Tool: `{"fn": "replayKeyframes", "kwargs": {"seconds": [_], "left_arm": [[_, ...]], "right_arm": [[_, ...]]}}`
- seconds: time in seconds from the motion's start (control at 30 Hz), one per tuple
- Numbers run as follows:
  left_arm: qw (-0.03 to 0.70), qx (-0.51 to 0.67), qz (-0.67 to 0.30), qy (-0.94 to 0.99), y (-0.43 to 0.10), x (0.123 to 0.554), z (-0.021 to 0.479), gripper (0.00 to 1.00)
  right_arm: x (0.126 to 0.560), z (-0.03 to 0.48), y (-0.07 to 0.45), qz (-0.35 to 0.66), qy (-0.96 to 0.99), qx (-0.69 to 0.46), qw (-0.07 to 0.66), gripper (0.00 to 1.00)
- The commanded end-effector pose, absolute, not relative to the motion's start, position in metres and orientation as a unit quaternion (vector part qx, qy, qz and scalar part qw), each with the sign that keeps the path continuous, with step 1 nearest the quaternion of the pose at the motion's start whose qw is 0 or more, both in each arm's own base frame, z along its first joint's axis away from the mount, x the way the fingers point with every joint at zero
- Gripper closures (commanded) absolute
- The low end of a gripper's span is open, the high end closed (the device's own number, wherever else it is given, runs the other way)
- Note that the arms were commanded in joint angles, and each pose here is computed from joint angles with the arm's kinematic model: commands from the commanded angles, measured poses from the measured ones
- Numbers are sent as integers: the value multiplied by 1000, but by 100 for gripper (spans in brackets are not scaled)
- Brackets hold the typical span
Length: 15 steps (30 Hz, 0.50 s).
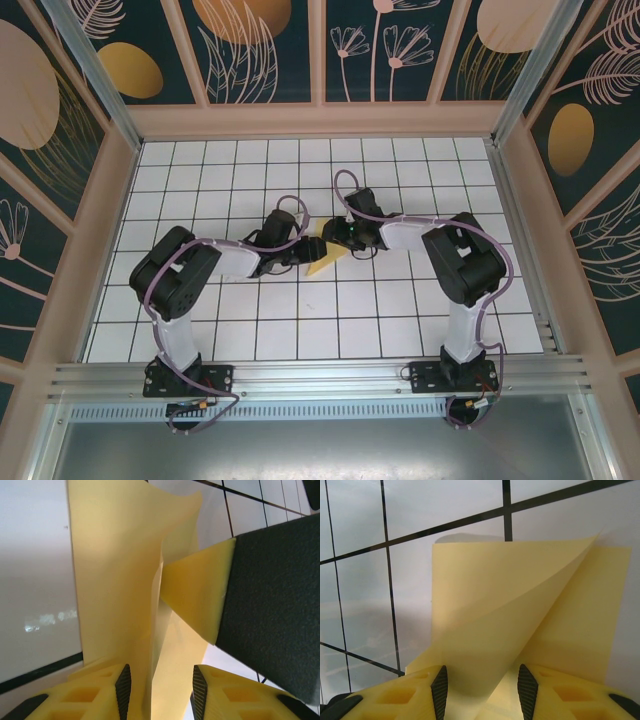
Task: Fold a paper plane with a square sheet of paper (pick it up from the middle)
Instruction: Fourth fold the wing at the center of the table.
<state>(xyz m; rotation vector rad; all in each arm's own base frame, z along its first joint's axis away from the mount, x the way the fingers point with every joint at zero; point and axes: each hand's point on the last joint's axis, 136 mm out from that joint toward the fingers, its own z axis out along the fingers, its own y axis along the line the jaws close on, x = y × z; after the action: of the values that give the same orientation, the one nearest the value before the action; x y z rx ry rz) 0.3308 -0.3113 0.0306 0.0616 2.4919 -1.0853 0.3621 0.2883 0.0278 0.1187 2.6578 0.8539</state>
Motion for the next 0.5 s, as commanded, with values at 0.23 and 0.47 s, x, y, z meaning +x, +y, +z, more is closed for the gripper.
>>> {"fn": "replayKeyframes", "kwargs": {"seconds": [0.23,0.47], "left_arm": [[206,45,-399,893,-320,336,28,74],[208,53,-417,883,-323,335,34,85]], "right_arm": [[338,7,283,298,945,40,128,54],[336,3,280,290,948,39,127,54]]}}
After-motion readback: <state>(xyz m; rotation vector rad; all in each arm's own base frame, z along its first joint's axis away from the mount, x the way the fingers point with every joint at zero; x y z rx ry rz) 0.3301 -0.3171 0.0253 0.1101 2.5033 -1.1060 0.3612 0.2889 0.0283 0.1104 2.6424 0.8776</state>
